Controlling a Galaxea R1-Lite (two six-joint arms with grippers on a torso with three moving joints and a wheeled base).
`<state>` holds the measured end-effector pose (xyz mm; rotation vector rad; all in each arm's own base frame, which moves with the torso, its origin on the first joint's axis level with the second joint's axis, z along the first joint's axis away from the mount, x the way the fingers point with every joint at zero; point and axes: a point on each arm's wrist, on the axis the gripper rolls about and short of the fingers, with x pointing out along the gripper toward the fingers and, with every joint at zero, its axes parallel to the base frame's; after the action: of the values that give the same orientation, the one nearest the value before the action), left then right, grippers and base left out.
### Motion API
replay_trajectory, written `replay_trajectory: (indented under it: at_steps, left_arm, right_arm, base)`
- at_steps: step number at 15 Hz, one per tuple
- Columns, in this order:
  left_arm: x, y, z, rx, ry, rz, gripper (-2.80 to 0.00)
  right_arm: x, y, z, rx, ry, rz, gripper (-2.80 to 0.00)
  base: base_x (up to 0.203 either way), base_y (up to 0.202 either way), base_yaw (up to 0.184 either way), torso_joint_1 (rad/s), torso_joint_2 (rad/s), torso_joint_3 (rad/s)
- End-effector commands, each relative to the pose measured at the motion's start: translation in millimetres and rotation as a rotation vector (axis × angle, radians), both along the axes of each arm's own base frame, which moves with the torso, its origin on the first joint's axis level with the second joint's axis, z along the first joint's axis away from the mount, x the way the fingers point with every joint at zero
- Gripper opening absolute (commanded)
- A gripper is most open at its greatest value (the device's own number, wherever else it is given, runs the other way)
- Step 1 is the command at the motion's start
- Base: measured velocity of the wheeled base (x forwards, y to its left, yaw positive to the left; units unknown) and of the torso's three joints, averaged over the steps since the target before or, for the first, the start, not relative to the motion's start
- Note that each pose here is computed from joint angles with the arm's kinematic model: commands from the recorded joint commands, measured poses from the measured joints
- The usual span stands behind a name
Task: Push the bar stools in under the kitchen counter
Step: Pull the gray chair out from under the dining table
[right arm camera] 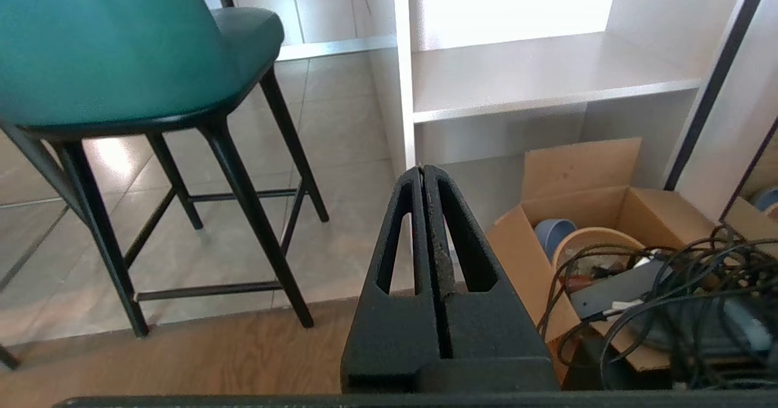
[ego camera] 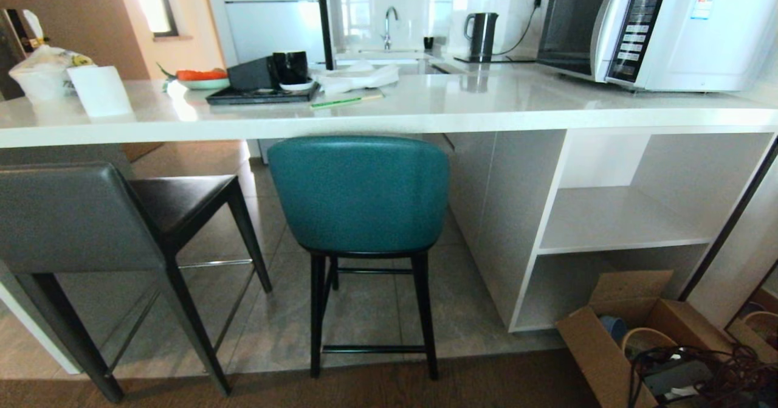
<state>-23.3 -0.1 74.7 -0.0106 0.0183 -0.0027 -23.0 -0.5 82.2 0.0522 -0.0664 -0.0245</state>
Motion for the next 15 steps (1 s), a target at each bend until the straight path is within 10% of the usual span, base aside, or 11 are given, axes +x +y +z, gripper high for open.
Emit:
replay_trajectory:
  at_steps: [1, 15]
  left_arm:
    - [-0.1, 0.0, 0.0, -0.001, -0.002, -0.001, -2.80]
    - [-0.1, 0.0, 0.1, 0.000, -0.003, -0.002, -2.80]
  right_arm:
    - [1.8, 0.0, -6.4, 0.001, 0.023, 0.000, -2.80]
    - [1.8, 0.0, -6.4, 0.001, 0.023, 0.000, -2.80]
  base:
    - [0.000, 0.000, 0.000, -0.129, 0.45, 0.333]
    - [0.001, 0.036, 0.002, -0.014, 0.06, 0.044]
